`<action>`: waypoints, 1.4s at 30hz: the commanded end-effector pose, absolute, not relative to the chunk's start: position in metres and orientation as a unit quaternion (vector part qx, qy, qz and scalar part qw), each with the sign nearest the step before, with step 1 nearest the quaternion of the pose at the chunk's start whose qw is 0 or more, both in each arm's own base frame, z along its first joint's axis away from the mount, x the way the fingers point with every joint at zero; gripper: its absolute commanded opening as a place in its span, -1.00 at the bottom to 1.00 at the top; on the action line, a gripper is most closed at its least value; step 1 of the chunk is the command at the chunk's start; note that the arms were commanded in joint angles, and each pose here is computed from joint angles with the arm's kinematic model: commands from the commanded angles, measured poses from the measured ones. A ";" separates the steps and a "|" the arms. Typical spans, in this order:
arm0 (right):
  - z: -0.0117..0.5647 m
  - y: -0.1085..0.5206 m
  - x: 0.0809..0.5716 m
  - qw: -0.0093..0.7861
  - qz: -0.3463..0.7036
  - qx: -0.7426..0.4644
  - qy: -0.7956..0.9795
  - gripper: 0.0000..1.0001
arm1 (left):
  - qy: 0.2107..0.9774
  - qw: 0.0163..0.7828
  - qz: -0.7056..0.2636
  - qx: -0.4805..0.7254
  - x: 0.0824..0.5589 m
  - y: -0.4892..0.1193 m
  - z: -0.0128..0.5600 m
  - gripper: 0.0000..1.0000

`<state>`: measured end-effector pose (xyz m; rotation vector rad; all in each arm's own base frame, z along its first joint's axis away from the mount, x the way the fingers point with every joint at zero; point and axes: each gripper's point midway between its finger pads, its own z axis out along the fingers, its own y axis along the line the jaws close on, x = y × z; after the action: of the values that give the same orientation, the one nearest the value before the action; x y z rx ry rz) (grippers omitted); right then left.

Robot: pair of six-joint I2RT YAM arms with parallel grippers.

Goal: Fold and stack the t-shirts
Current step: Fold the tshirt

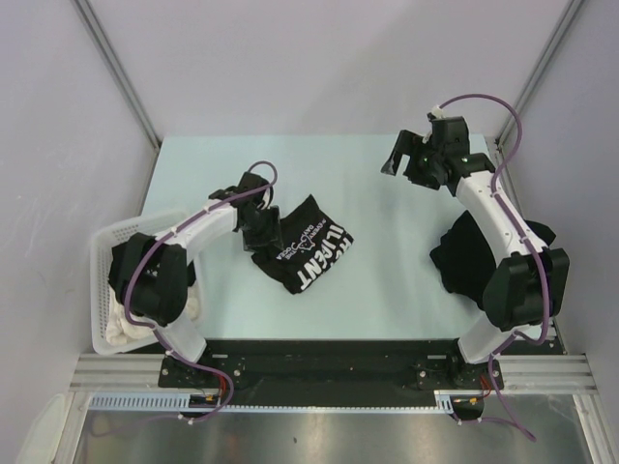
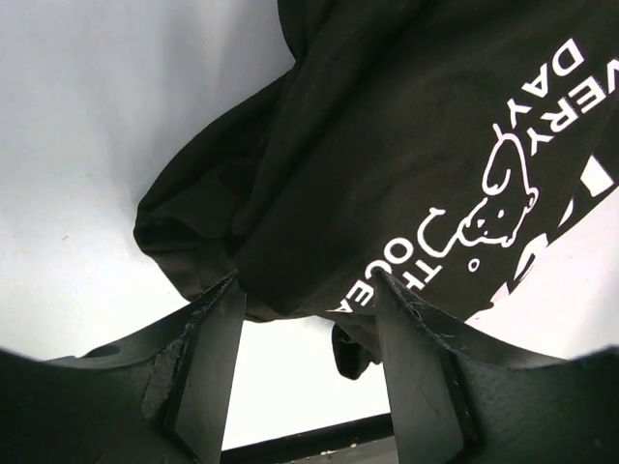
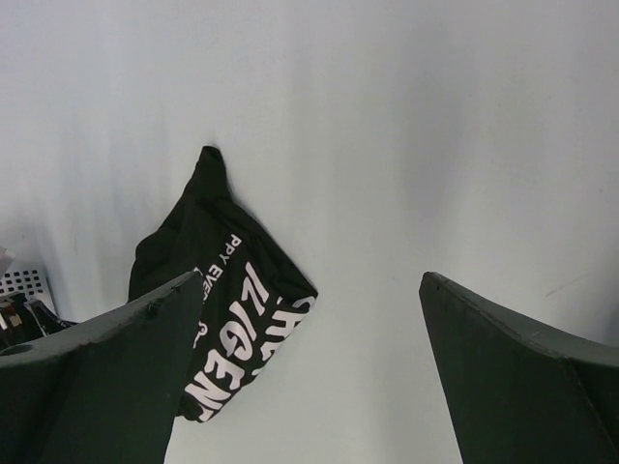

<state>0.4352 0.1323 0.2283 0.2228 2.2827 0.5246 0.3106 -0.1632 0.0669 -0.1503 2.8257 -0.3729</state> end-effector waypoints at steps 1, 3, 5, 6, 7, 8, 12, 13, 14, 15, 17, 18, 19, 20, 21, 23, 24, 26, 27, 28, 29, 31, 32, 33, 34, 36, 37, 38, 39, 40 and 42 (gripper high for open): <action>0.249 0.131 0.435 0.403 0.220 0.069 0.886 0.99 | 0.977 0.159 -0.133 -0.050 0.319 -0.165 0.082 0.23; 0.247 0.132 0.435 0.401 0.224 0.067 0.886 0.99 | 0.981 0.152 -0.107 -0.049 0.320 -0.157 0.082 0.25; 0.248 0.133 0.437 0.403 0.229 0.066 0.884 0.99 | 0.983 0.154 -0.090 -0.049 0.323 -0.152 0.086 0.26; 0.247 0.133 0.438 0.402 0.230 0.067 0.884 0.99 | 0.985 0.144 -0.080 -0.051 0.321 -0.148 0.084 0.27; 0.247 0.133 0.439 0.403 0.230 0.067 0.883 0.99 | 0.986 0.140 -0.073 -0.053 0.320 -0.146 0.083 0.28; 0.248 0.134 0.440 0.404 0.234 0.067 0.882 0.99 | 0.986 0.139 -0.071 -0.055 0.322 -0.145 0.084 0.27; 0.245 0.136 0.444 0.404 0.239 0.067 0.880 1.00 | 0.991 0.114 -0.051 -0.055 0.316 -0.139 0.077 0.29; 0.245 0.134 0.445 0.404 0.240 0.069 0.880 1.00 | 0.991 0.112 -0.050 -0.054 0.315 -0.139 0.076 0.29; 0.246 0.134 0.446 0.405 0.242 0.070 0.879 0.99 | 0.992 0.107 -0.048 -0.053 0.313 -0.138 0.074 0.29; 0.245 0.134 0.446 0.405 0.242 0.069 0.879 0.99 | 0.992 0.104 -0.047 -0.053 0.312 -0.138 0.073 0.30; 0.245 0.133 0.446 0.406 0.244 0.068 0.878 0.99 | 0.993 0.097 -0.029 -0.054 0.310 -0.132 0.068 0.30; 0.245 0.132 0.446 0.405 0.244 0.069 0.878 0.99 | 0.994 0.093 -0.026 -0.053 0.310 -0.132 0.067 0.31; 0.243 0.131 0.445 0.403 0.244 0.070 0.879 1.00 | 0.994 0.090 -0.023 -0.054 0.309 -0.131 0.065 0.31; 0.242 0.129 0.445 0.404 0.244 0.070 0.879 0.99 | 0.995 0.084 -0.021 -0.054 0.308 -0.131 0.063 0.31; 0.241 0.128 0.445 0.403 0.244 0.069 0.879 0.99 | 0.995 0.084 -0.020 -0.055 0.309 -0.130 0.063 0.32; 0.241 0.125 0.445 0.405 0.246 0.070 0.878 0.99 | 0.995 0.084 -0.019 -0.055 0.309 -0.131 0.062 0.34; 0.240 0.124 0.445 0.403 0.246 0.072 0.878 0.99 | 0.995 0.084 -0.019 -0.055 0.310 -0.131 0.061 0.35; 0.242 0.119 0.447 0.408 0.246 0.071 0.876 0.99 | 0.995 0.080 -0.022 -0.054 0.311 -0.133 0.057 0.41; 0.243 0.118 0.447 0.409 0.249 0.070 0.875 0.99 | 0.995 0.080 -0.024 -0.054 0.312 -0.134 0.057 0.42; 0.244 0.118 0.447 0.409 0.251 0.070 0.874 0.99 | 0.995 0.080 -0.025 -0.056 0.313 -0.134 0.056 0.42; 0.243 0.114 0.448 0.409 0.251 0.073 0.874 0.99 | 0.995 0.081 -0.026 -0.056 0.313 -0.134 0.056 0.43; 0.245 0.113 0.447 0.410 0.255 0.072 0.873 0.99 | 0.995 0.078 -0.029 -0.056 0.313 -0.136 0.053 0.44; 0.247 0.111 0.447 0.412 0.256 0.073 0.872 1.00 | 0.995 0.075 -0.028 -0.056 0.313 -0.136 0.050 0.43; 0.249 0.112 0.446 0.412 0.259 0.068 0.871 0.99 | 0.995 0.075 -0.028 -0.057 0.314 -0.136 0.048 0.44; 0.249 0.111 0.445 0.411 0.259 0.067 0.871 1.00 | 0.995 0.073 -0.027 -0.057 0.314 -0.136 0.046 0.44; 0.252 0.114 0.441 0.412 0.264 0.058 0.870 0.99 | 0.995 0.066 -0.039 -0.057 0.312 -0.141 0.041 0.44; 0.254 0.113 0.440 0.412 0.264 0.057 0.870 0.99 | 0.995 0.067 -0.040 -0.058 0.313 -0.141 0.040 0.44; 0.254 0.114 0.438 0.409 0.267 0.056 0.871 1.00 | 0.995 0.066 -0.043 -0.063 0.313 -0.142 0.038 0.45; 0.257 0.114 0.436 0.411 0.267 0.054 0.870 1.00 | 0.995 0.064 -0.044 -0.067 0.313 -0.142 0.034 0.46; 0.258 0.113 0.436 0.412 0.266 0.055 0.870 0.99 | 0.994 0.065 -0.047 -0.069 0.315 -0.143 0.033 0.45; 0.262 0.113 0.433 0.412 0.267 0.057 0.869 0.99 | 0.994 0.063 -0.049 -0.071 0.318 -0.144 0.032 0.46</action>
<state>0.4424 0.1112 0.2338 0.1972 2.2458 0.6513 0.3049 -0.1384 0.0326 -0.1923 3.0307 -0.0901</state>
